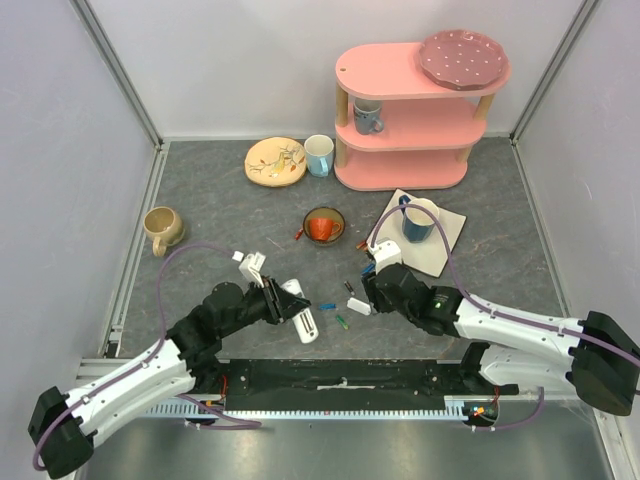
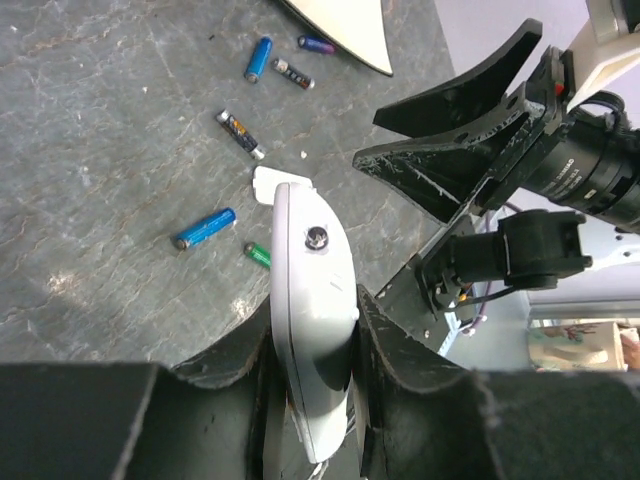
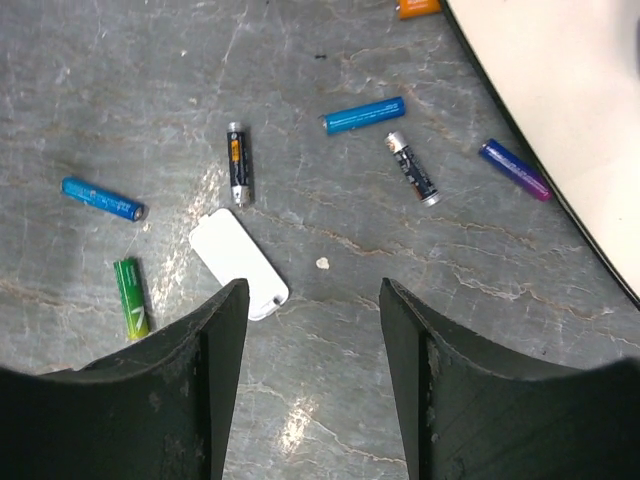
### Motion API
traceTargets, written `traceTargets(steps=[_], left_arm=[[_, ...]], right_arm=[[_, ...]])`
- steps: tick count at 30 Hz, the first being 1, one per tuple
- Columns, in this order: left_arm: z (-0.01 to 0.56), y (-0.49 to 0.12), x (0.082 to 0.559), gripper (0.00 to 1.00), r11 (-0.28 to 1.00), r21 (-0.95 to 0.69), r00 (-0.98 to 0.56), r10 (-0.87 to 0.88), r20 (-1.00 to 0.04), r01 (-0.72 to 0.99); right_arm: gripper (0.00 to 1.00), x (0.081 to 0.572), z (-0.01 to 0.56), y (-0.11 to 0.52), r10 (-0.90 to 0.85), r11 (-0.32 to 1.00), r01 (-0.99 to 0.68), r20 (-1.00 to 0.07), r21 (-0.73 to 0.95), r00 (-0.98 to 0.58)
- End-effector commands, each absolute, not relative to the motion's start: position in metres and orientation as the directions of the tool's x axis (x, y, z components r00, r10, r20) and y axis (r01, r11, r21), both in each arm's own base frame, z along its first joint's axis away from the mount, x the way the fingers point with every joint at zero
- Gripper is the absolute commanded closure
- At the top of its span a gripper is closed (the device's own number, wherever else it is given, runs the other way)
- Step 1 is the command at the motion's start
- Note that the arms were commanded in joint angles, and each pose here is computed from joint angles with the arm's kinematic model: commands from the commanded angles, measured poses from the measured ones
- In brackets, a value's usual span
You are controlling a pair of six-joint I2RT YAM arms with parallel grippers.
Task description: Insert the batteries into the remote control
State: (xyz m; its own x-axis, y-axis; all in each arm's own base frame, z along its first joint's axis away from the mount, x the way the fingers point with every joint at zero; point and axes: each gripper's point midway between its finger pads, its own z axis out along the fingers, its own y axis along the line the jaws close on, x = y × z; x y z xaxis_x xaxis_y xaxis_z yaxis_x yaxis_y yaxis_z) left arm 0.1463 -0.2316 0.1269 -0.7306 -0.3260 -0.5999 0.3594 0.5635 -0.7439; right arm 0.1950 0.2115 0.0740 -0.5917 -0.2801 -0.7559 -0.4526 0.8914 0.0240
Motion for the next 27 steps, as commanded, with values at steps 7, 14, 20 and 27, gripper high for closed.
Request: traceTargets(steps=[7,14,20,27], left_arm=[[0.16,-0.242,0.142,0.98,0.252,-0.863,-0.777,-0.376,-0.504,0.438],[0.164,-0.236,0.147,0.98,0.295,-0.845,-0.745,-0.401,-0.533,0.446],[0.161,-0.233,0.146,0.98,0.308,-0.842,-0.741,-0.403,-0.537,0.442],[0.155,-0.232,0.144,0.98,0.3,-0.853,-0.749,-0.411,-0.519,0.426]], right_arm=[[0.39,0.214,0.113,0.237,-0.18,0.895,-0.437,-0.825,0.088,-0.536],[0.46,0.212,0.083,0.248,-0.394,0.828,-0.559,-0.748,-0.037,-0.534],[0.47,0.203,0.067,0.257,-0.419,0.794,-0.609,-0.725,-0.001,-0.546],[0.53,0.192,0.062,0.264,-0.412,0.771,-0.635,-0.728,0.042,-0.549]])
